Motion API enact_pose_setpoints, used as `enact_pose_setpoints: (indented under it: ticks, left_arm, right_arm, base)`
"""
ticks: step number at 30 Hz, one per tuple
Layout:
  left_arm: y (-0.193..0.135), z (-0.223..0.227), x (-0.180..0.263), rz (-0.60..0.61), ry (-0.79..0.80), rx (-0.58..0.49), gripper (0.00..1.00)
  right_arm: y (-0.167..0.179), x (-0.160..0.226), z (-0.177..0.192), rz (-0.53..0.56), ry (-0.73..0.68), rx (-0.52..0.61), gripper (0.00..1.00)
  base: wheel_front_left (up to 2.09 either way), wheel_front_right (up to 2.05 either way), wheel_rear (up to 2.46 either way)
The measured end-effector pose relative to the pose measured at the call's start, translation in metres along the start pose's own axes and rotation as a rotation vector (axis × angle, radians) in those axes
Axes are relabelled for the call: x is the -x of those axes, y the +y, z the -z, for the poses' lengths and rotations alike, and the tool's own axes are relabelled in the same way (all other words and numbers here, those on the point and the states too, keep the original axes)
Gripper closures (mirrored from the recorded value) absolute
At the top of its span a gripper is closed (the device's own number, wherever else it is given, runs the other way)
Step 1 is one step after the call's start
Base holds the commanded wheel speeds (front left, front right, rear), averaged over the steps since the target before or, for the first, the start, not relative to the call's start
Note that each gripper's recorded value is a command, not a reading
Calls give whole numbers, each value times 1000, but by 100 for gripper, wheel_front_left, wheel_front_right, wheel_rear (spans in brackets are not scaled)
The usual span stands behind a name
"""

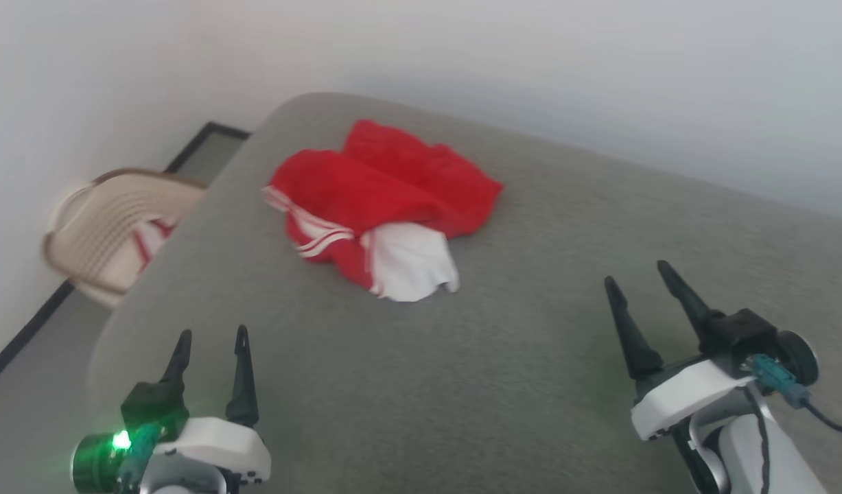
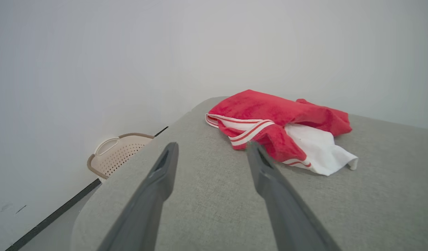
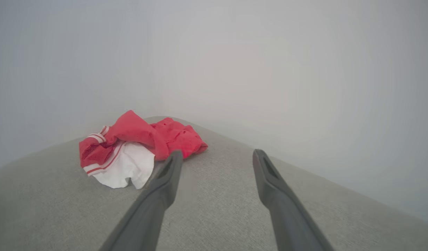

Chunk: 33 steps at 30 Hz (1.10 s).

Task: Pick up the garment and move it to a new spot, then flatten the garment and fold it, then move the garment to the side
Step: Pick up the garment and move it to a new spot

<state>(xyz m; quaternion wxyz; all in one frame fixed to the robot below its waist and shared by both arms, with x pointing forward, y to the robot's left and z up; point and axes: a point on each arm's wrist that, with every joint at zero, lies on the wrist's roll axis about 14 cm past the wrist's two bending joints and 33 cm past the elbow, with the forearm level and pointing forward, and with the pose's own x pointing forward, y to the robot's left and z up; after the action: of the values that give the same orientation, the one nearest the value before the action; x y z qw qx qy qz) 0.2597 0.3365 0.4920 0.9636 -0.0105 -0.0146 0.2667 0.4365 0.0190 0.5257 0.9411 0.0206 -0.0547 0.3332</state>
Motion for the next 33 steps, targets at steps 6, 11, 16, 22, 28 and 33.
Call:
enact_pose_setpoints:
  ticks: [6,11,16,22,28,33]
  left_arm:
    - [27,1,19,-85,4,2,0]
    - [19,5,16,-65,22,1,0]
    - [-9,-5,-12,21,-5,2,0]
    - [-58,-15,-82,184,-4,-16,0]
    - [-76,12,-151,231,236,-44,0]
    - [-83,63,-172,203,561,16,0]
  right_arm:
    - [32,-16,8,-96,14,-23,0]
    - [25,-19,11,-94,16,-23,0]
    - [3,-15,17,-53,25,-17,0]
    - [-44,-4,32,41,52,-12,0]
    - [-86,16,46,141,83,-16,0]
    - [-113,35,58,214,114,-18,0]
  base:
    - [0,0,0]
    - [0,0,0]
    - [0,0,0]
    - [0,0,0]
    - [0,0,0]
    - [0,0,0]
